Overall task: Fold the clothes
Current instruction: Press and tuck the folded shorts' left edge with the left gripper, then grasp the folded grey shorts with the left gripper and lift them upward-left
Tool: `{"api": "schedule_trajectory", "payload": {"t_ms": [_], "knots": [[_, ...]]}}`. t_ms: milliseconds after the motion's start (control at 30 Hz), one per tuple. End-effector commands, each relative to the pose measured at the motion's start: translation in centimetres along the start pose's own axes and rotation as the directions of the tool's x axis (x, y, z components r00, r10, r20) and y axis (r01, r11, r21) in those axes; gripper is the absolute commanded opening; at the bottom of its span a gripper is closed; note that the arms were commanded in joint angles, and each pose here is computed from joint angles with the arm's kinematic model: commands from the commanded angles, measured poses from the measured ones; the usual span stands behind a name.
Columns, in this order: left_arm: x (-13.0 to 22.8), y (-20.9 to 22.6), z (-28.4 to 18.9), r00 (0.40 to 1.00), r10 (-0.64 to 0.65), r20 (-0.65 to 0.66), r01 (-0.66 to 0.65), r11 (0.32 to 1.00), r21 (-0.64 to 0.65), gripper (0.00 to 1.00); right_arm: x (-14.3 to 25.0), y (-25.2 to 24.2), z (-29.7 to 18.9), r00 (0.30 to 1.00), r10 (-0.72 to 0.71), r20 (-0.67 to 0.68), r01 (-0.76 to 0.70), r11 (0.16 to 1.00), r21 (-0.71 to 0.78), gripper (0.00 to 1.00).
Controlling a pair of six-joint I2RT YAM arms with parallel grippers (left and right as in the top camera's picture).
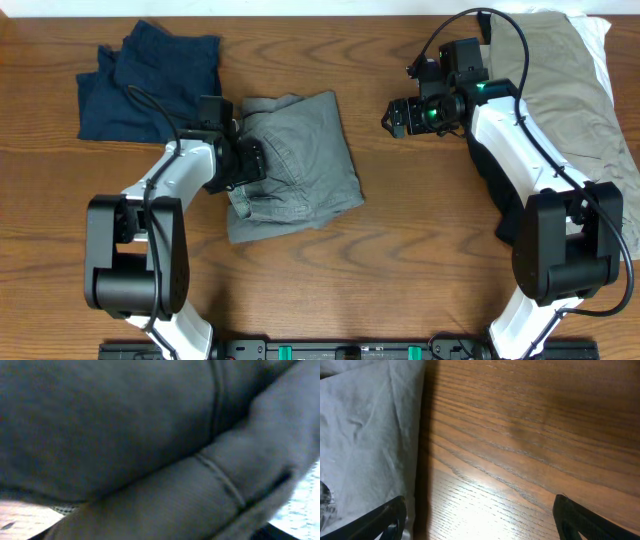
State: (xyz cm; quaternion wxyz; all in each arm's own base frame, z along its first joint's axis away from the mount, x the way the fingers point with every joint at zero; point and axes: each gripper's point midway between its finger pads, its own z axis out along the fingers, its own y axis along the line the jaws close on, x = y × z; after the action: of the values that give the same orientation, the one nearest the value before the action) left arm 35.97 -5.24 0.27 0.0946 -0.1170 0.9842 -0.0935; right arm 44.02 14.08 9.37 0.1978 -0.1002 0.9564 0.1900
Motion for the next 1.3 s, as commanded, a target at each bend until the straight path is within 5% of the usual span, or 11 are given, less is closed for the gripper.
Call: {"api": "schedule_trajectory", "payload": {"t_ms": [0, 300, 467, 767, 1267], "knots": [[2.5, -0.8, 1.6, 0.996, 0.001, -0.092, 0.006, 0.997, 0.071, 0.70, -1.2, -0.1, -1.2, 0.999, -0.022, 0.041, 0.022, 1.000, 0.004, 0.91], [2.4, -3.3, 1.3, 0.995, 0.013, -0.100, 0.008, 0.977, 0.213, 0.39, -1.6, -0.1, -1.3, 0.998, -0.028, 0.059, 0.028, 1.000, 0.004, 0.91], [1.6, -4.7, 1.0, 0.997, 0.014, -0.075, 0.009, 0.957, 0.290, 0.06, -1.6, -0.1, -1.3, 0.998, -0.028, 0.059, 0.028, 1.000, 0.004, 0.91], [-1.0, -6.1, -0.2, 0.999, -0.047, 0.011, 0.041, 0.937, 0.347, 0.06, -1.6, -0.1, -1.3, 0.998, -0.027, 0.057, 0.027, 1.000, 0.004, 0.91], [-6.2, -4.7, -10.1, 0.936, -0.180, 0.302, 0.066, 0.934, 0.352, 0.06, -1.6, -0.1, -1.3, 0.998, -0.027, 0.058, 0.027, 1.000, 0.003, 0.91]]}}
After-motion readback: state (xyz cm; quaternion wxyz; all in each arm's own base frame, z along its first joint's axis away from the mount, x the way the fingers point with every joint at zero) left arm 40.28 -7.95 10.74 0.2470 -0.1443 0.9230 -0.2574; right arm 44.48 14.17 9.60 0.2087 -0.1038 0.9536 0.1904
